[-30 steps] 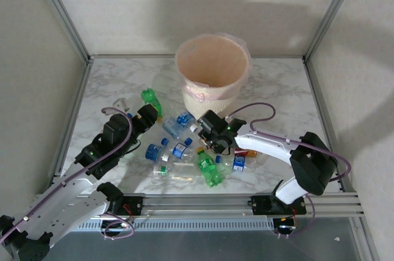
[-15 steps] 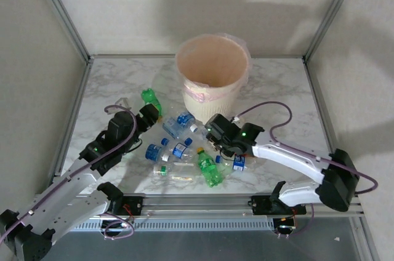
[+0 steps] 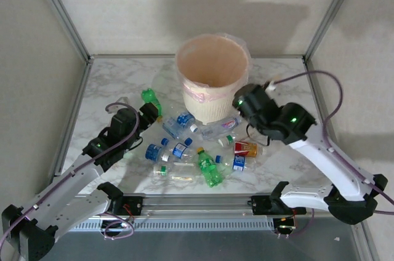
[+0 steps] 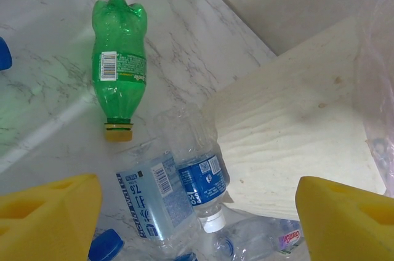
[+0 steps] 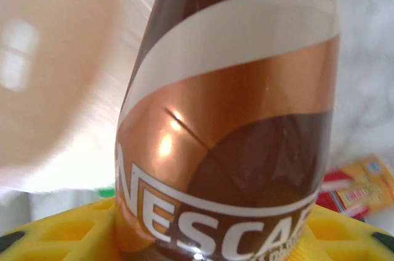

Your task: Put the plastic bottles in the bin

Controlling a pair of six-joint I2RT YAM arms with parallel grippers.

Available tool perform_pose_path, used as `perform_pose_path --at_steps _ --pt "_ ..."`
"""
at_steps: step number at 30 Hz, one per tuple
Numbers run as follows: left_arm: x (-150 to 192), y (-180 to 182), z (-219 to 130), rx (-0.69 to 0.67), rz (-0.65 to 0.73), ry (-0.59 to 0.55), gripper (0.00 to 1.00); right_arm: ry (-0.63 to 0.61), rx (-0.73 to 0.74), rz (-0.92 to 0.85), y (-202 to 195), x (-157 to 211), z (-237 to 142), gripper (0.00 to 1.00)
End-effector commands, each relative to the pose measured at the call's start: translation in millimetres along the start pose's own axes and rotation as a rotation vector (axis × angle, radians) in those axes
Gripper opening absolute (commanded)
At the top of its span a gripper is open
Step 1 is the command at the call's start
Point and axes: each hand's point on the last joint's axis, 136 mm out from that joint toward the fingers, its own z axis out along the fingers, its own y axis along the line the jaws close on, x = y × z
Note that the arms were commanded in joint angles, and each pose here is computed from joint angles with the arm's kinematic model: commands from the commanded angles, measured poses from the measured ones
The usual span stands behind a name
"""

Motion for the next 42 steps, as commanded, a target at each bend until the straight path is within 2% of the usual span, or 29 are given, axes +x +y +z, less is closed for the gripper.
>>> perform_pose_path --at_steps 1,5,9,15,18,21,24,30,35,39,42 --pt "-8.8 -3.4 -6.0 0.004 -0.023 -0.013 0.82 -0.089 -0.058 -0.184 33.4 -35.8 -7.1 0.54" --pt "-10.9 2.3 -6.3 -0.015 -0.011 -0.017 0.83 -0.103 -0.142 -0.278 83.2 -58.9 0.7 0.54" --pt "-11.8 11.4 -2.0 -0.043 -0.008 -0.010 0.83 -0.083 -0.192 -0.404 121.9 -55.8 35.2 0.54" --pt "-18.8 22.4 8.1 -0.067 -0.034 -0.005 0.85 -0.062 -0.169 -0.474 137.8 -44.3 88.4 0.55" --pt "-23.7 25.4 16.5 -0.078 -0.037 -0.003 0.87 -0.051 -0.170 -0.487 140.8 -39.9 101.4 0.62" --pt "-27.3 29.9 28.9 -0.112 -0.025 -0.008 0.93 -0.065 -0.141 -0.476 132.9 -49.6 109.3 0.77" --pt "-31.7 31.0 43.9 -0.143 -0.006 -0.012 0.98 -0.079 -0.143 -0.470 129.8 -54.0 103.4 0.84" --pt "-41.8 26.6 81.1 -0.197 0.050 -0.019 1.00 -0.095 -0.254 -0.462 130.4 -57.0 61.2 0.85" --pt "-47.3 26.6 122.5 -0.252 0.065 -0.004 1.00 -0.087 -0.450 -0.520 137.5 -13.0 13.2 0.85" --pt "-48.8 31.7 156.5 -0.324 0.100 0.015 1.00 -0.153 -0.395 -0.510 114.6 9.7 5.5 0.85" --pt "-42.9 38.6 177.4 -0.355 0.101 0.050 1.00 -0.147 -0.431 -0.529 102.3 30.6 2.8 0.89"
